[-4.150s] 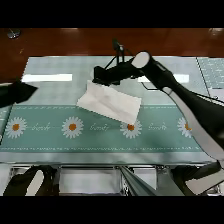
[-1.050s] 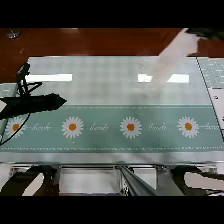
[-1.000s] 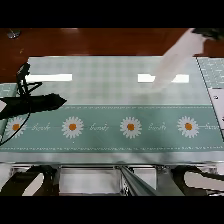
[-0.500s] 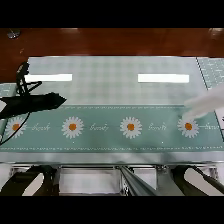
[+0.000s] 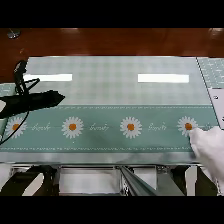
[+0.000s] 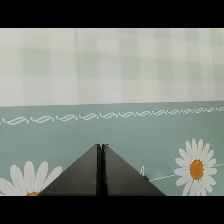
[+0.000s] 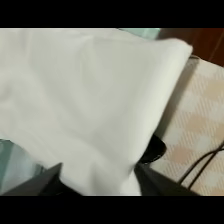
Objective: Fold the shirts.
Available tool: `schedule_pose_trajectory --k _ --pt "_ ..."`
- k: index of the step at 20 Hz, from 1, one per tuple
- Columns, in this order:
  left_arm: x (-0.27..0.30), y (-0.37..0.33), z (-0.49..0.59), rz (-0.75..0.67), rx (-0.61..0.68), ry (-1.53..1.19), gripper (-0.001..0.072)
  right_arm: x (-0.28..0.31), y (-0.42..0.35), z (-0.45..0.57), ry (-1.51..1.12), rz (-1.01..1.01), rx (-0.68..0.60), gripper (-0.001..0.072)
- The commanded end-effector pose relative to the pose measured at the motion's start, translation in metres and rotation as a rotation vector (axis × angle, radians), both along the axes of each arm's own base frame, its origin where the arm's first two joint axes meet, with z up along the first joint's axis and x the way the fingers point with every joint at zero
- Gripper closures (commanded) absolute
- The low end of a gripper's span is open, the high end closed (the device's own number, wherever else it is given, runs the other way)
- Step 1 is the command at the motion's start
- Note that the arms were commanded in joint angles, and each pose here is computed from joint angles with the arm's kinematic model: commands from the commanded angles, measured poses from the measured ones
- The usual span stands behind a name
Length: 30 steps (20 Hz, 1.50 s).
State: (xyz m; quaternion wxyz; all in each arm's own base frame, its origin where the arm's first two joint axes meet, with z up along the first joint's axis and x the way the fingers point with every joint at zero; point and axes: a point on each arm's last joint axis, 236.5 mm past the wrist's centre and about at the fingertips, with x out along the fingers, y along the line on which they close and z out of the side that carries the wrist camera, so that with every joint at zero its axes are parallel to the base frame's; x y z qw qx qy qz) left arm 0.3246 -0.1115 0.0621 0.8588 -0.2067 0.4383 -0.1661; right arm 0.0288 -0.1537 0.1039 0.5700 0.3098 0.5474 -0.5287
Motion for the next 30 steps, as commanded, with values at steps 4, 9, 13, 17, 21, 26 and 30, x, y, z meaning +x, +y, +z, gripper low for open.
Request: schedule_pose_trajectory --k 4,9,13,17,21,26,30 --pt "0.027 0.000 0.029 -0.003 0.003 -0.055 0.0687 0.069 -0.021 -0.006 -0.241 0.102 0.021 0.0130" --pt "0.096 -0.018 0.146 -0.108 0.022 -0.249 0.0687 0.339 0.088 0.154 -1.213 0.767 0.161 0.0683" --pt "0.108 -0.043 0.161 -0.224 0.182 -0.309 0.0688 0.390 0.247 0.091 -0.927 1.362 0.043 0.0683" --pt "0.096 -0.005 0.014 -0.099 0.313 0.065 0.0686 0.387 0.249 -0.072 -0.302 1.357 0.023 0.0683" --pt "0.081 0.007 -0.045 -0.102 0.331 0.212 0.0686 0.369 0.228 -0.131 -0.129 1.218 0.173 0.0682" --pt "0.066 0.007 -0.054 -0.130 0.337 0.284 0.0686 0.362 0.227 -0.128 -0.131 1.159 0.205 0.0683" --pt "0.066 0.007 -0.054 -0.130 0.337 0.283 0.0686 0.362 0.227 -0.128 -0.131 1.159 0.205 0.0682"
